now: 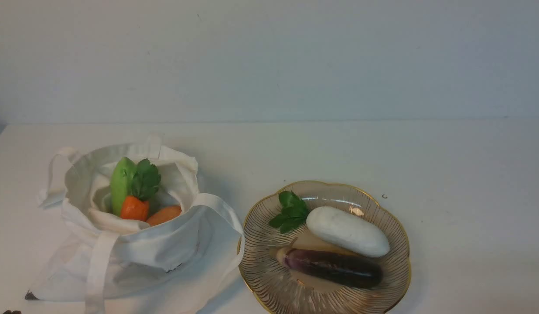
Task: Take vegetables from cloth bag on white table place on plate.
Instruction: 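Reach into the cloth bag and grasp the green cucumber with the left gripper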
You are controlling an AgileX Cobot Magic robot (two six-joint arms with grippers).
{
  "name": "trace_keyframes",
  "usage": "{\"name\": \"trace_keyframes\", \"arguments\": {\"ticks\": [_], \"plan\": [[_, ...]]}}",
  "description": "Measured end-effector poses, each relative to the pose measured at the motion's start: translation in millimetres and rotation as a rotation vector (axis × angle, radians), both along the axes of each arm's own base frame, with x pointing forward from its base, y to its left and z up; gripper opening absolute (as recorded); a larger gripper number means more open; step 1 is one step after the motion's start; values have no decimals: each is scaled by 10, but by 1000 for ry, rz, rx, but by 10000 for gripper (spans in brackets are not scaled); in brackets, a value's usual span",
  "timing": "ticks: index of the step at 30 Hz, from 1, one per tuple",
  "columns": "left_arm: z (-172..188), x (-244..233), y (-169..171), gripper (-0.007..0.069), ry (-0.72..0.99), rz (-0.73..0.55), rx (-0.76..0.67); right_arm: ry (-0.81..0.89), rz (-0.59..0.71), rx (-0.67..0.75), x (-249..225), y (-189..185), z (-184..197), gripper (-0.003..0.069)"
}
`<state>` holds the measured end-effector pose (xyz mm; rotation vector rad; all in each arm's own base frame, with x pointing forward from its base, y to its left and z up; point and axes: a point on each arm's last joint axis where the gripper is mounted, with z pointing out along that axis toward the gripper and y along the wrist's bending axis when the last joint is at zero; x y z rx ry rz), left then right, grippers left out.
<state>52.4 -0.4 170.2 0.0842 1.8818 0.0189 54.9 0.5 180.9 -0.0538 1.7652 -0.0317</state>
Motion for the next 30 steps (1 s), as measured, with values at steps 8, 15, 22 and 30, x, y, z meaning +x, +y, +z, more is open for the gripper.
{"name": "trace_keyframes", "arguments": {"ticks": [8,15,22,30], "plan": [[0,0,0,-5,0,0,0,0,0,0,0,0,0,-15],[0,0,0,-5,0,0,0,0,0,0,0,0,0,-15],[0,0,0,-5,0,0,0,0,0,0,0,0,0,-15],[12,6,-1,-5,-20,0,-3,0,0,0,0,0,0,-15]]}}
